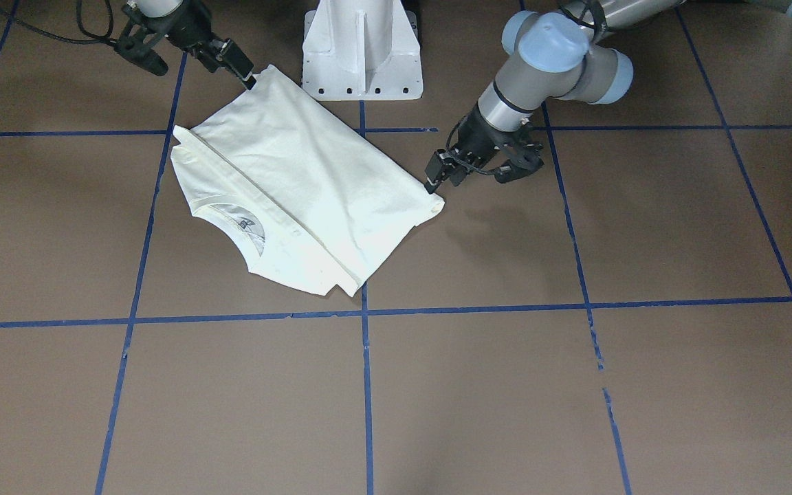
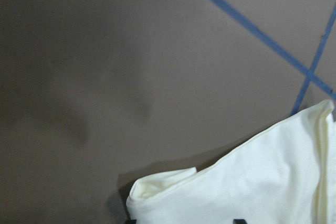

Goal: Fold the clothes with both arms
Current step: 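Grasp the edges with both grippers and fold the shirt lengthwise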

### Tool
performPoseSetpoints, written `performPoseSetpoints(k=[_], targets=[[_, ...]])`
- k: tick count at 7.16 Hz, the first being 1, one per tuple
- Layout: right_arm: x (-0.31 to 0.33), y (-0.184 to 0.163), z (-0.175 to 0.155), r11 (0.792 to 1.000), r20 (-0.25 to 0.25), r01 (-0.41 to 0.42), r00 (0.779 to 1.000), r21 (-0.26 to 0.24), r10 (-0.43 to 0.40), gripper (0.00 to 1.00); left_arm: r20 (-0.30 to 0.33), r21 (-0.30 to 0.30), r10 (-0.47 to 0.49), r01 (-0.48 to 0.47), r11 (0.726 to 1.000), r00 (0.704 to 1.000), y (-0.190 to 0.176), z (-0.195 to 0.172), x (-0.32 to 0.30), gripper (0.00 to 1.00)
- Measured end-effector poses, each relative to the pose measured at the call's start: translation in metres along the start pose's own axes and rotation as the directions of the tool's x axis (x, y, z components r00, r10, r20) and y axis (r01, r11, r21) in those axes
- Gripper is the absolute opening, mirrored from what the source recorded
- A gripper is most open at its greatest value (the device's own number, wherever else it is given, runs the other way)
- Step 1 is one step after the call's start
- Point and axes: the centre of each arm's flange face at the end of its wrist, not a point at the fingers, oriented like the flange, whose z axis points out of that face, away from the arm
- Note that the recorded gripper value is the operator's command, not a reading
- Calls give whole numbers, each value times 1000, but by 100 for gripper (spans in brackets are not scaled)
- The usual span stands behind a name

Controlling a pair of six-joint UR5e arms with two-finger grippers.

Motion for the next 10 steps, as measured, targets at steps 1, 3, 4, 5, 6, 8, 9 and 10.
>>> performPoseSetpoints(k=[1, 3, 4, 5, 6, 8, 9, 10], targets=[[-3, -6, 1, 1000, 10, -6, 1000, 23, 6, 100, 27, 12, 3, -4, 1000, 1000, 8, 12, -1, 60], [-2, -16, 15, 998, -1, -13, 1000, 64, 13, 100, 45, 39, 4, -6, 999, 999, 8, 22, -3, 54], [-1, -17, 22, 997, -4, -10, 1000, 81, 10, 100, 46, 60, 4, -7, 998, 999, 6, 25, -4, 44], [-1, -16, 26, 996, -6, -5, 1000, 91, 6, 100, 46, 81, 5, -8, 997, 999, 3, 27, -4, 36], [0, -14, 30, 995, -10, -1, 1000, 96, 2, 100, 47, 94, 5, -9, 996, 999, 1, 29, -5, 4], [3, -12, 36, 993, -12, 7, 1000, 116, -6, 100, 57, 112, 0, -6, 994, 998, -4, 32, -6, 0], [3, -11, 38, 992, -10, 10, 1000, 122, -9, 100, 50, 132, 3, -10, 991, 999, -11, 28, -4, 0], [2, -10, 37, 992, -7, 11, 1000, 124, -10, 100, 41, 160, 32, -38, 986, 999, -26, 20, 0, 0]])
